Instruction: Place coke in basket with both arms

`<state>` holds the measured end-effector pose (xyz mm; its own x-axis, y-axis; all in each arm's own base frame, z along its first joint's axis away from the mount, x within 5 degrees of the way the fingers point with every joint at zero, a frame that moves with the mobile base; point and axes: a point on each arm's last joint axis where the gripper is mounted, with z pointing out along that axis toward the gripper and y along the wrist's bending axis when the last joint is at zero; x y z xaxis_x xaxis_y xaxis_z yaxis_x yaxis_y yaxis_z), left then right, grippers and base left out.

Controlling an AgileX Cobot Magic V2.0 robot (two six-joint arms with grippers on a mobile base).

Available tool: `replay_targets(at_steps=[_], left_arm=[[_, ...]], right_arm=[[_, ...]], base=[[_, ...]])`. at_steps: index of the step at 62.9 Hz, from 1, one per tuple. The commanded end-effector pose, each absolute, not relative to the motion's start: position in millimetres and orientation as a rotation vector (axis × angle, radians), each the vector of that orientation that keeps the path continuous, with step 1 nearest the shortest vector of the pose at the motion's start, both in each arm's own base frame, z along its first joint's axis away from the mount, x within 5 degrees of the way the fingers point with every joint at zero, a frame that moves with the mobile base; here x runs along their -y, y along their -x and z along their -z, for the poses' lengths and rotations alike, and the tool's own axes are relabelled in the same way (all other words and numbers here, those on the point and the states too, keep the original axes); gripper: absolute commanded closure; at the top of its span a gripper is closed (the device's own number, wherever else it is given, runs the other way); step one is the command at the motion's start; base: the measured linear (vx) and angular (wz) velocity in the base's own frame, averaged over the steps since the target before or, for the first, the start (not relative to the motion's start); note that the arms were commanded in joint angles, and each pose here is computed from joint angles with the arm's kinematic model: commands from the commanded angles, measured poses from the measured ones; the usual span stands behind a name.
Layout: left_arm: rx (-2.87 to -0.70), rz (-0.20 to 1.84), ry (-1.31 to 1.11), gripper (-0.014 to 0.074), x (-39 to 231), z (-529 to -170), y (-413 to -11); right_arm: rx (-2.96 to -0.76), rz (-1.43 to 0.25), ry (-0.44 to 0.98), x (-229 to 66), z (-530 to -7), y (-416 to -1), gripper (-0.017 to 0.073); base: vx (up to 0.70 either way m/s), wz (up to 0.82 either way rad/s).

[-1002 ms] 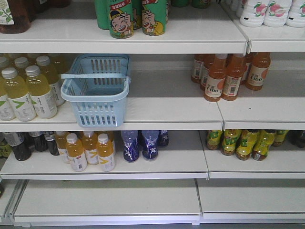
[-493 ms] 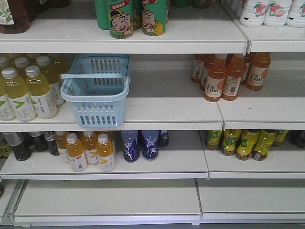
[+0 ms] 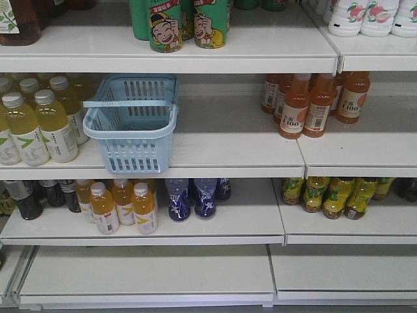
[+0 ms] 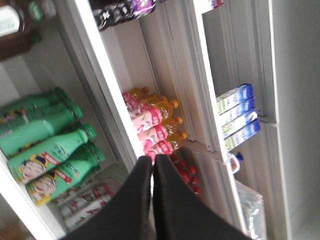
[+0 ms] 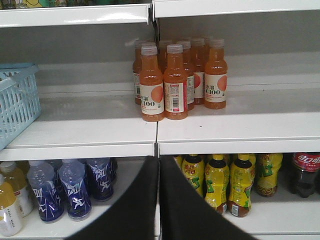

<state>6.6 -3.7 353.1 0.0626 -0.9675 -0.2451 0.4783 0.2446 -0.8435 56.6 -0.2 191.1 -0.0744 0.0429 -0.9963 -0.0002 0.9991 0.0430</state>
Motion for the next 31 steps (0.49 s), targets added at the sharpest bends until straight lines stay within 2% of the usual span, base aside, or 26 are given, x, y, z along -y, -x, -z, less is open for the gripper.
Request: replay_targets(at_steps=[1, 11, 31], left_arm=[[-0.971, 1.185, 0.673, 0.0599, 3, -368, -18], [-1.105, 1.234, 0.684, 0.0601, 12, -386, -46], [-1.288, 1.057, 0.46, 0.0601, 24, -422, -87]], right_arm=[[-1.561, -0.023, -0.016, 0, -196, -56, 0.0564], [-1.561, -0.023, -0.016, 0, -196, -56, 0.0564], [-1.561, -0.023, -0.016, 0, -196, -56, 0.0564]], base=[[0.0, 0.0], [0.0, 0.0], [0.0, 0.0]])
